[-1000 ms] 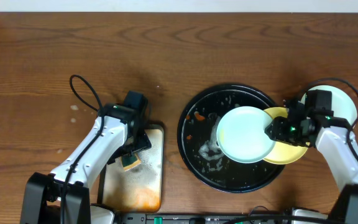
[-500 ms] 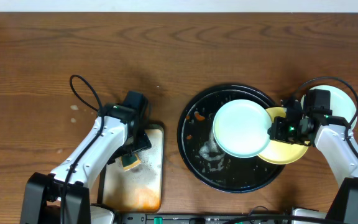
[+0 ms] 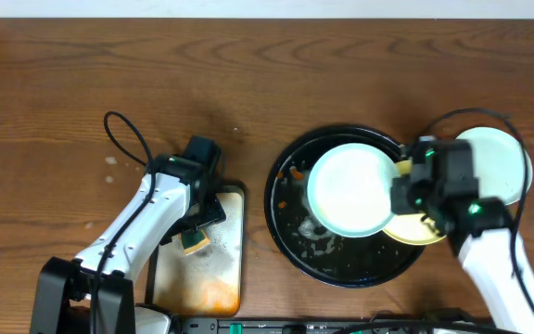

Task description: Clean dirty plates on tray and stack at the side

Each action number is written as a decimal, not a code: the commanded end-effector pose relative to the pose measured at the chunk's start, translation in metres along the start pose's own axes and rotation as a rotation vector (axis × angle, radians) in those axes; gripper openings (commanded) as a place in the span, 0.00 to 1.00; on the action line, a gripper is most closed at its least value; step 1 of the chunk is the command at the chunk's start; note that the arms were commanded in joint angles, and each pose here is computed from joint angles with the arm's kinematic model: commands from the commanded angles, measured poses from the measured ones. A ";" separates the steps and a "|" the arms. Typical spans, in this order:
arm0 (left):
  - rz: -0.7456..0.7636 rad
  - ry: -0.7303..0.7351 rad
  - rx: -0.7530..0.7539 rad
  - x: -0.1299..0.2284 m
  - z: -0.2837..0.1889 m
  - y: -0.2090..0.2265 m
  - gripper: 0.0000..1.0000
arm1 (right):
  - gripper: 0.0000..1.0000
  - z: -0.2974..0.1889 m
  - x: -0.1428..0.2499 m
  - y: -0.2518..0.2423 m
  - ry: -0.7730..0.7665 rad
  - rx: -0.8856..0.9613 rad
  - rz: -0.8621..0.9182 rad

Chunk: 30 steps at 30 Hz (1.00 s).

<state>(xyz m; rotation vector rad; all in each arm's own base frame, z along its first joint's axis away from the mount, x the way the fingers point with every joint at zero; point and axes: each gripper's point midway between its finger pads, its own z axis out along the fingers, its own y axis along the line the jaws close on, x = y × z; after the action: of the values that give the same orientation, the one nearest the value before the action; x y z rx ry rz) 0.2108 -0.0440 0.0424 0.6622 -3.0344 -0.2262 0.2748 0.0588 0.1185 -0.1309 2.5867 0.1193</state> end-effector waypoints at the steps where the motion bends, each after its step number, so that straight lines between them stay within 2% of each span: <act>1: 0.001 0.002 -0.008 0.000 0.000 0.003 0.87 | 0.01 -0.028 -0.019 -0.016 -0.141 0.268 -0.043; 6: 0.001 0.002 -0.008 0.000 0.000 0.003 0.88 | 0.01 -0.059 -0.034 0.002 -0.300 0.462 -0.225; 16: 0.001 0.002 -0.008 0.000 0.000 0.003 0.87 | 0.01 -0.102 -0.045 0.062 -0.517 0.612 -0.586; 22: 0.001 0.002 -0.008 0.000 0.000 0.003 0.87 | 0.01 -0.117 -0.044 0.077 -0.578 0.707 -0.690; 30: 0.001 0.002 -0.008 0.000 0.000 0.003 0.87 | 0.01 -0.122 -0.047 0.090 -0.616 0.763 -0.723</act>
<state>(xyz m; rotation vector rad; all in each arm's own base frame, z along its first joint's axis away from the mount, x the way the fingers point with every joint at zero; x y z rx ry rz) 0.2108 -0.0441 0.0424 0.6623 -3.0347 -0.2260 0.2417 0.1426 0.2360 -0.6532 1.7387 -0.8414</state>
